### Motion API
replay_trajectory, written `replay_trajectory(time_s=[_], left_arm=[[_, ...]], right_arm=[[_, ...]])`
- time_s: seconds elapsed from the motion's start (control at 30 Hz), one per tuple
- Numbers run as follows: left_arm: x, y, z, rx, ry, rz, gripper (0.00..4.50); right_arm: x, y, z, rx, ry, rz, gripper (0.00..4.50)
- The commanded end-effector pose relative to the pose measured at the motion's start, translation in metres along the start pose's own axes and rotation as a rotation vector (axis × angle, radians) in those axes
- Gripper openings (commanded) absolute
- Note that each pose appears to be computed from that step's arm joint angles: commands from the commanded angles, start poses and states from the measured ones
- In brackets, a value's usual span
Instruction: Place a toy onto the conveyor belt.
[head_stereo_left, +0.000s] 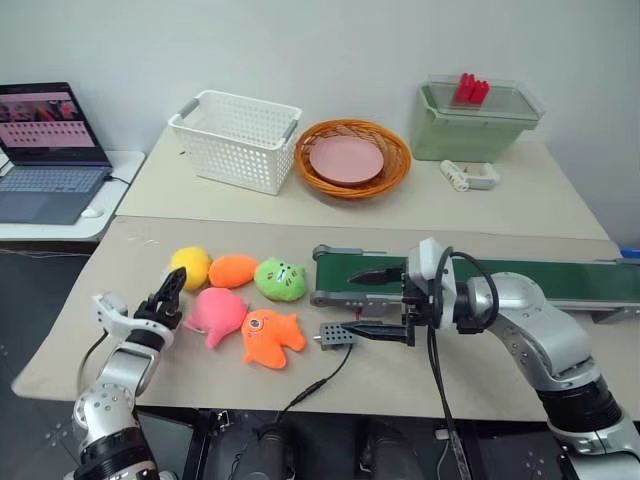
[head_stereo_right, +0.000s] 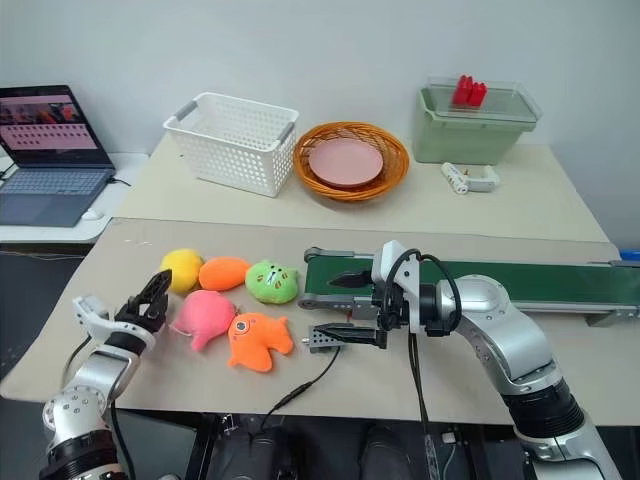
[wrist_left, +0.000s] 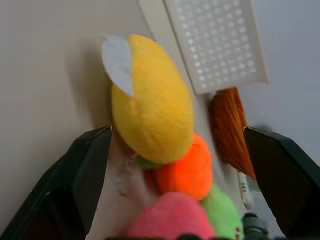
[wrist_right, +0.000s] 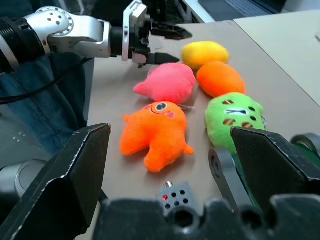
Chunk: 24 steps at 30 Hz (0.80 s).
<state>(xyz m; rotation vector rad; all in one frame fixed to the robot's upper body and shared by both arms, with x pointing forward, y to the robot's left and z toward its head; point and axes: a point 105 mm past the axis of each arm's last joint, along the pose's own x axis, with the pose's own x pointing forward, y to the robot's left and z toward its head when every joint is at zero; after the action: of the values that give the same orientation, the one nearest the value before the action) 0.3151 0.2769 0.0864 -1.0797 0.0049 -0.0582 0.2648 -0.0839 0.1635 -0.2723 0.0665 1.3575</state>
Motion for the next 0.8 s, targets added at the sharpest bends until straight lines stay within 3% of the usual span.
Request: replay_trajectory(time_s=[0.03, 0.2, 0.5, 0.8], left_arm=[[0.002, 0.001, 0.010, 0.003, 0.000, 0.005, 4.44], [0.003, 0.022, 0.013, 0.005, -0.009, 0.090, 4.44], [-0.013, 0.028, 0.019, -0.041, -0.052, 0.102, 4.44], [0.018, 0.033, 0.013, -0.031, 0.013, 0.105, 4.44]], right_arm=[[-0.005, 0.000, 0.014, -0.059, -0.030, -0.030, 4.50], [-0.007, -0.002, 0.016, -0.066, -0.035, -0.057, 4.50], [-0.011, -0.005, 0.013, -0.069, -0.017, -0.068, 4.50], [-0.012, -0.007, 0.019, -0.081, -0.032, -0.078, 4.50]])
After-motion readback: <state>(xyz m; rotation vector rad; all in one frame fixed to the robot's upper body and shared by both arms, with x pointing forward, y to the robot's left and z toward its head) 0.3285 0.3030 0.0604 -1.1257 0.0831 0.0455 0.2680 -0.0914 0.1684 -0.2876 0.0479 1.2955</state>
